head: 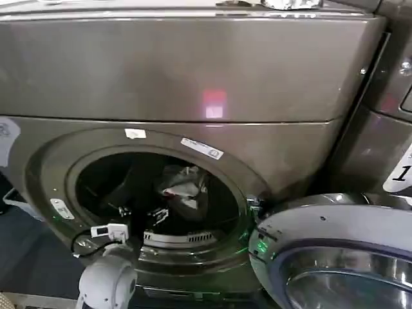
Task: Grasp the clothes from the dryer.
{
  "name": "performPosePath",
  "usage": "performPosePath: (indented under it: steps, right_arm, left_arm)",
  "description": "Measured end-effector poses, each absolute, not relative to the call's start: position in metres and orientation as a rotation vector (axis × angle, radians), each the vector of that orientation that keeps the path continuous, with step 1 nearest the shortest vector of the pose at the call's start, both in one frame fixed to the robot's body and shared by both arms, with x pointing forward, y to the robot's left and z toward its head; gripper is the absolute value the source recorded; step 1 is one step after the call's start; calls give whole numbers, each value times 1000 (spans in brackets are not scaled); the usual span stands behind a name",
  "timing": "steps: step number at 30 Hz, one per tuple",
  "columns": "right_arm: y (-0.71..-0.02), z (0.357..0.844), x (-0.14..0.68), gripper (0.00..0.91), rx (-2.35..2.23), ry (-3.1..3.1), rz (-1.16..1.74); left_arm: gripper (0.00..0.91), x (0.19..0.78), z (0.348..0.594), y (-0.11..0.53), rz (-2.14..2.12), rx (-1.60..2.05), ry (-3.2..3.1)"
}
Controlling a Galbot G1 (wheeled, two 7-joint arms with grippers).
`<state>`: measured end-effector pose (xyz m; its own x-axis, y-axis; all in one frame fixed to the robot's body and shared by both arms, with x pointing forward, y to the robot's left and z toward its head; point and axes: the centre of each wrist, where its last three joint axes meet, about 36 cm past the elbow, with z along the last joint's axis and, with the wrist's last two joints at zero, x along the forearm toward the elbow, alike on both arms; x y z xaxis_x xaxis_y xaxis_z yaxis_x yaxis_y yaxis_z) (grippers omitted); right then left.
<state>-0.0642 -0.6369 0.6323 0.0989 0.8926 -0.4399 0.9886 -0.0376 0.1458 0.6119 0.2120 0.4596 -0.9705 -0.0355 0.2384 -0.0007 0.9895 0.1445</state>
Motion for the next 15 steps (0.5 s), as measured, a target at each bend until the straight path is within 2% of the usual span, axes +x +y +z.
performPosePath:
  steps: [6, 15]
  right_arm:
    - [-638, 631, -67, 907, 1979, 1840, -316]
    - [-640, 629, -67, 907, 1975, 1841, -315]
  left_arm:
    - [907, 647, 457, 209, -249, 6, -2880]
    - [907, 696, 469, 210, -378, -58, -2820]
